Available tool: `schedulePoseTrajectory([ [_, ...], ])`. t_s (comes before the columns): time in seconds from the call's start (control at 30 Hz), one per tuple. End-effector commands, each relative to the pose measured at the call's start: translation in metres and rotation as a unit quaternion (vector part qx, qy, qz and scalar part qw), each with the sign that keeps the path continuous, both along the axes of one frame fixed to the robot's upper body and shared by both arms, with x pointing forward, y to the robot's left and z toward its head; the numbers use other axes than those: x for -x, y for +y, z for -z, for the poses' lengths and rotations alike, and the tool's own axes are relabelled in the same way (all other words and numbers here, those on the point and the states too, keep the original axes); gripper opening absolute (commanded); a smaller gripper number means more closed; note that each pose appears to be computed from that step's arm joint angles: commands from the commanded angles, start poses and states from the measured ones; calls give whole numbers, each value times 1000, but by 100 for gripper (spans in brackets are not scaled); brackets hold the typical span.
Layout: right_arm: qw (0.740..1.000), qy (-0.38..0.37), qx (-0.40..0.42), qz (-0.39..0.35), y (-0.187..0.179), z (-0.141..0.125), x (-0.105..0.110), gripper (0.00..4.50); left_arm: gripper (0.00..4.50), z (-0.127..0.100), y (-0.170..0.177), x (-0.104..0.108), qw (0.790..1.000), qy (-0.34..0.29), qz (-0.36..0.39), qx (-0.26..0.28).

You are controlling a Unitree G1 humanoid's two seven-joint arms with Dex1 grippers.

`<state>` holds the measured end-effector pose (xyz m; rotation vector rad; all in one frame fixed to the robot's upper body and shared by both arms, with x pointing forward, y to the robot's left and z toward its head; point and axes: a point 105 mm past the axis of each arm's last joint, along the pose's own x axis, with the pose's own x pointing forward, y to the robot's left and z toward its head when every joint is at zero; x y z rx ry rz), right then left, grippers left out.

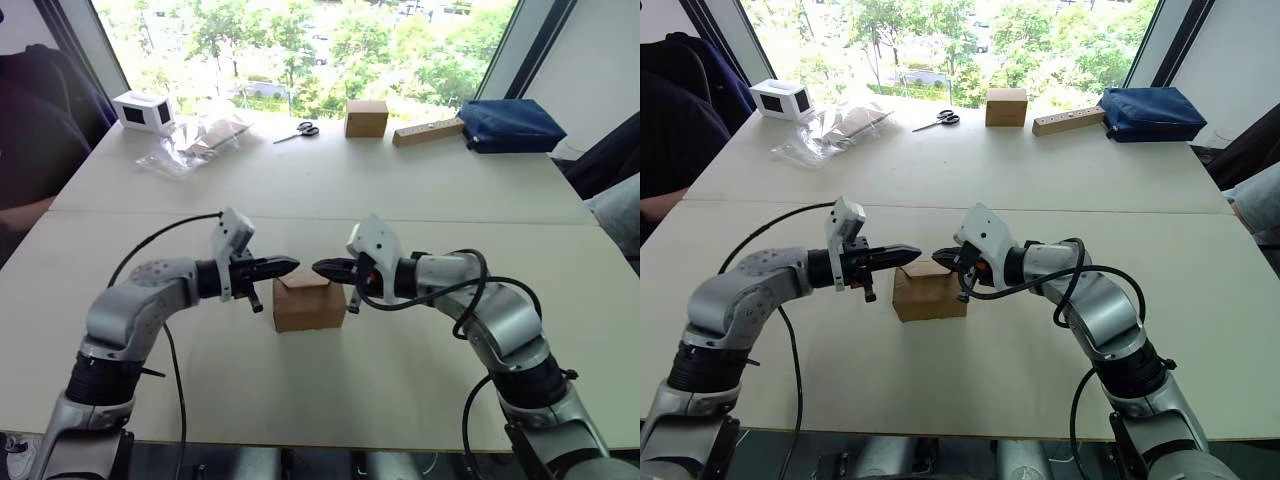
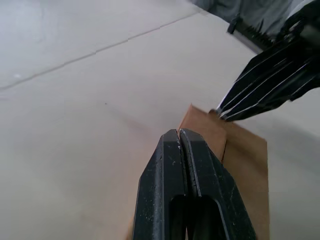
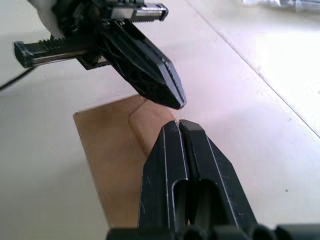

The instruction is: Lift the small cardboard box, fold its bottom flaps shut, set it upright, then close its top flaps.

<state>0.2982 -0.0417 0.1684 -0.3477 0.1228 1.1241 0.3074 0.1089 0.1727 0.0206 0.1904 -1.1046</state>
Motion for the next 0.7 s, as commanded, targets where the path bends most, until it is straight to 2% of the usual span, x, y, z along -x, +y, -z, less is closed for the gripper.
schedulePoseTrajectory([
  [0.03,1000,-13,-8,-11,3,-3,3,0,2,-11,0,4,1000,-27,3,-15],
  [0.1,1000,-9,-2,-14,4,1,4,0,2,-9,-2,6,999,-29,6,-25],
  [0.27,1000,-2,18,-16,1,12,7,0,2,15,-4,11,997,-24,11,-74],
  [0.4,999,3,30,-11,-1,19,7,0,2,25,-5,13,996,-12,14,-84],
  [0.5,999,8,50,-7,-3,26,6,0,2,34,-3,12,993,-21,15,-116],
  [0.7,998,11,61,-6,-1,30,6,0,2,33,-3,14,992,-25,31,-117],
])
